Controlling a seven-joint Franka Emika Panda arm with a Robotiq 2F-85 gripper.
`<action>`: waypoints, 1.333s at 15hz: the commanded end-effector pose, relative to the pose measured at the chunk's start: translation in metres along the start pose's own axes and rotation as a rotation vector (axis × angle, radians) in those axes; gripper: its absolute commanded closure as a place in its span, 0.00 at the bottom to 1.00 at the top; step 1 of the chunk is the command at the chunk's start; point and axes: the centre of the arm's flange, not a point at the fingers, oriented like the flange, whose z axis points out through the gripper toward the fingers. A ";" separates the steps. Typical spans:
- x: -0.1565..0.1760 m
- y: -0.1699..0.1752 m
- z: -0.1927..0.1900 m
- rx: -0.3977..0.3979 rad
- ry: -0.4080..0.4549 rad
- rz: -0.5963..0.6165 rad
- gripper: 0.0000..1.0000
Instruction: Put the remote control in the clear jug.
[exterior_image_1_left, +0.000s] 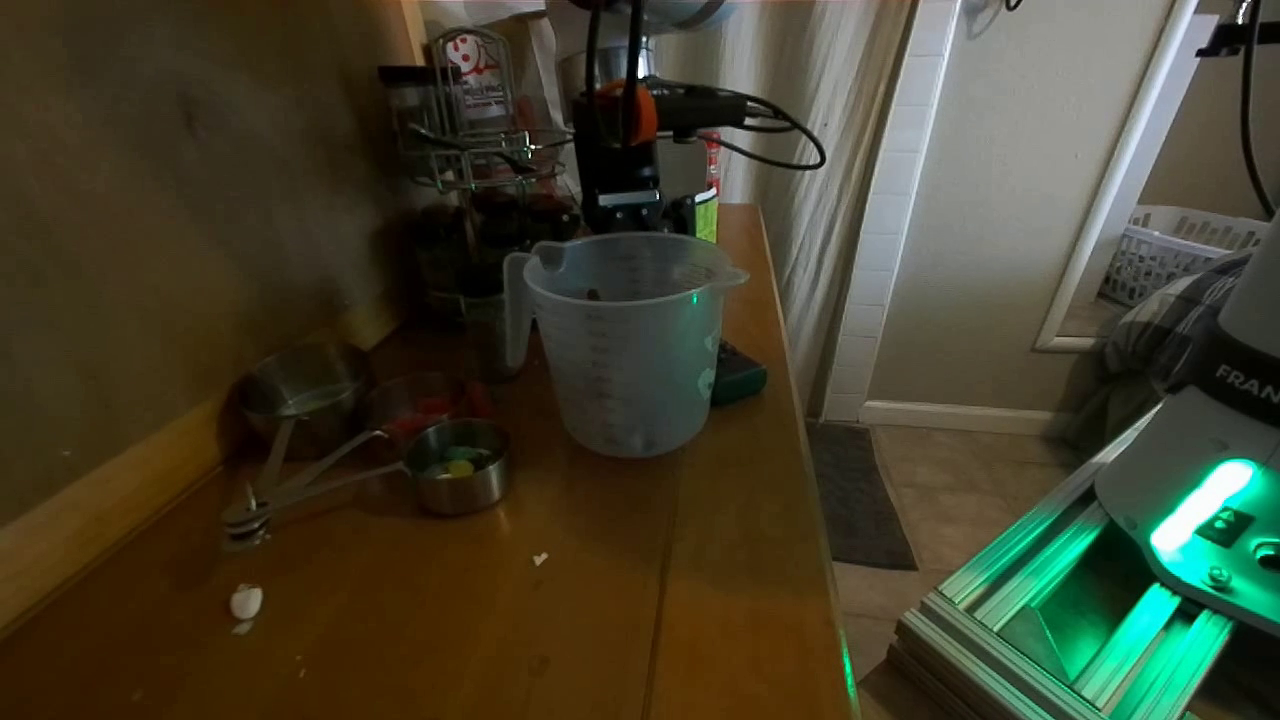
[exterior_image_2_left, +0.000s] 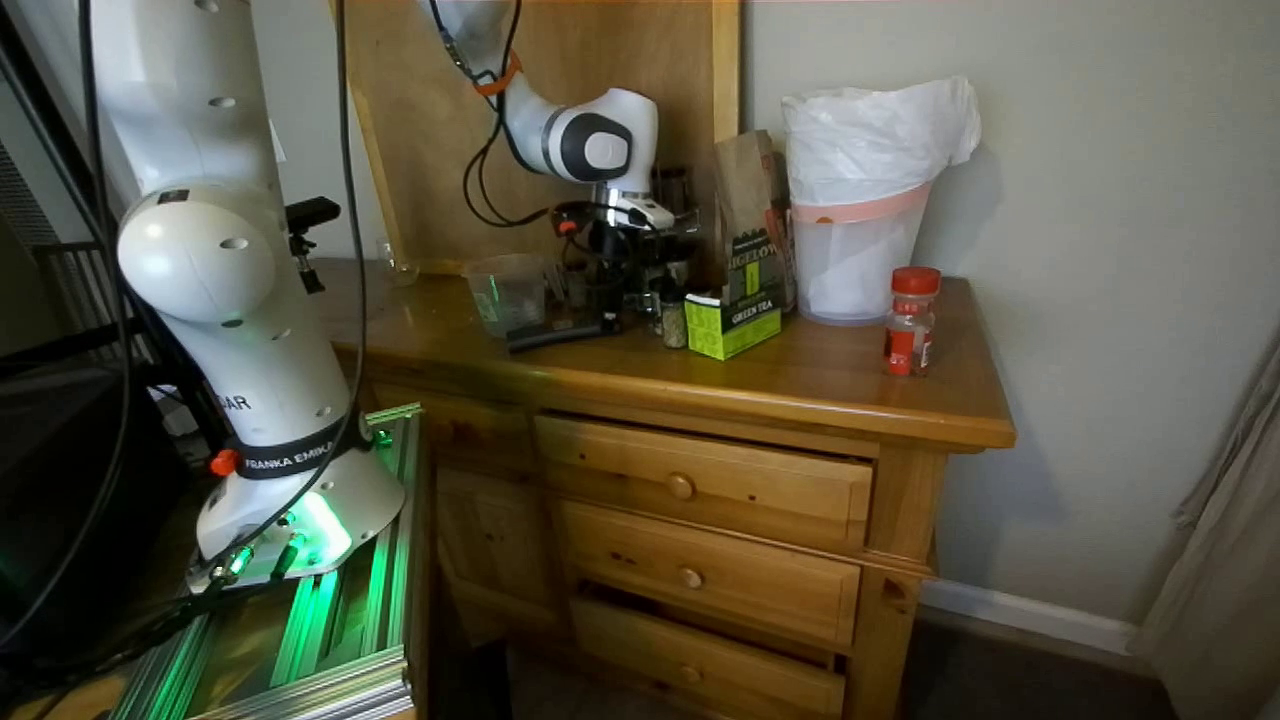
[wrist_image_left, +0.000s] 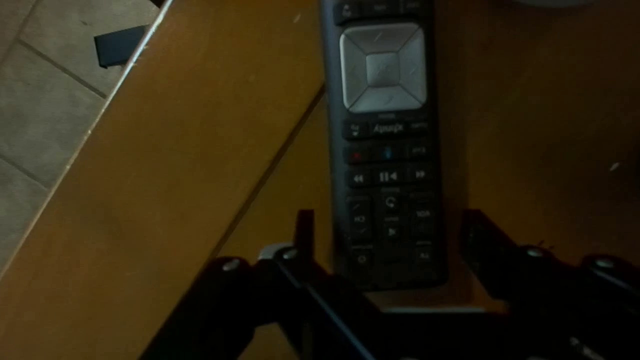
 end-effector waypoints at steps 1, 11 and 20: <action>0.014 -0.002 0.004 0.014 -0.039 -0.039 0.56; -0.024 0.003 -0.032 0.038 0.077 -0.119 0.68; -0.091 0.023 -0.063 0.031 0.227 -0.129 0.68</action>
